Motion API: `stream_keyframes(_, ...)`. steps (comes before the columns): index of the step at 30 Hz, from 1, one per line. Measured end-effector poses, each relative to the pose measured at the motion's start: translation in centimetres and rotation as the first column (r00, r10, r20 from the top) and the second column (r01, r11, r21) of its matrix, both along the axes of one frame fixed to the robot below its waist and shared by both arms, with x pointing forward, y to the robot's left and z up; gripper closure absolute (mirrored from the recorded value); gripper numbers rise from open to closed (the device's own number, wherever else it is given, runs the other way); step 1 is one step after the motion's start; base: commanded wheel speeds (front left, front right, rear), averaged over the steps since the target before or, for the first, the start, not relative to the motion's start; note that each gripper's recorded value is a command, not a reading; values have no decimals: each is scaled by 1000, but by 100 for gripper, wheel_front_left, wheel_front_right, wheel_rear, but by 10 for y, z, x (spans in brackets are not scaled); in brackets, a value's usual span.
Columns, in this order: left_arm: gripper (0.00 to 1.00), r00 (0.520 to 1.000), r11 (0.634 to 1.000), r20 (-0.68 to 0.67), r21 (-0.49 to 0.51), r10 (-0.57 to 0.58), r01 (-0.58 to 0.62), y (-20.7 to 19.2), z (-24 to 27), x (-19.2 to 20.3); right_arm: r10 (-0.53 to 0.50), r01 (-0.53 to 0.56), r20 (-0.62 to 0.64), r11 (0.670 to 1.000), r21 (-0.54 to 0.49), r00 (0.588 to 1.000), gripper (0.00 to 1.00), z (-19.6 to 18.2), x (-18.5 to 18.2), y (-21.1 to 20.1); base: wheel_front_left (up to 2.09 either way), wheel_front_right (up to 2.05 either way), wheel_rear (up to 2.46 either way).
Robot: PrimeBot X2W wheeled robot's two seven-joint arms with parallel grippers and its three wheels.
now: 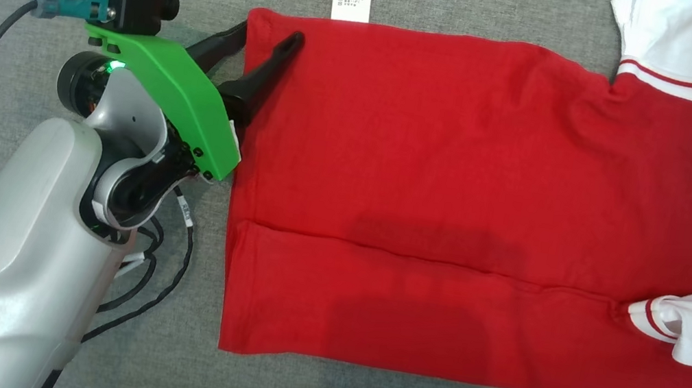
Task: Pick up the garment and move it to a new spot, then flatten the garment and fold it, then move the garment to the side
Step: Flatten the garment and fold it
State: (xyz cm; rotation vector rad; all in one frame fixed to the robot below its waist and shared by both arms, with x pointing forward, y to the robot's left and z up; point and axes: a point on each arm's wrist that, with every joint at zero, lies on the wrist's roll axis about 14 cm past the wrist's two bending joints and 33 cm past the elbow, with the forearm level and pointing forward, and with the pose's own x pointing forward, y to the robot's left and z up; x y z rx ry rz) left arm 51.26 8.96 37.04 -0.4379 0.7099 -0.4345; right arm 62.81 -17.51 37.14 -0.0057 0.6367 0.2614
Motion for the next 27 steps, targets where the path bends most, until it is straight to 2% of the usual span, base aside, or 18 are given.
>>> stream_keyframes(1,100,1000,1000,0,1,-3,3,-1,0,0,-2,2,-5,1000,8,1000,100,0,-2,0,0,0,0)
stream_keyframes(8,100,999,1000,41,1,21,-21,3,8,0,-19,14,96,998,62,995,100,21,-6,4,0,0,0)
stream_keyframes(14,100,992,998,120,41,34,-39,14,27,-10,-16,-24,274,990,142,961,100,72,-19,16,0,0,0)
stream_keyframes(18,100,990,999,135,23,43,-46,11,41,-33,-31,-42,322,976,216,946,100,93,-53,17,0,0,0)
stream_keyframes(22,100,990,998,128,16,54,-56,9,49,-64,-45,-34,292,965,259,955,100,92,-105,12,0,0,0)
stream_keyframes(27,100,991,998,114,-28,65,-62,-4,55,-93,-124,48,253,957,286,959,100,89,-160,-13,0,0,0)
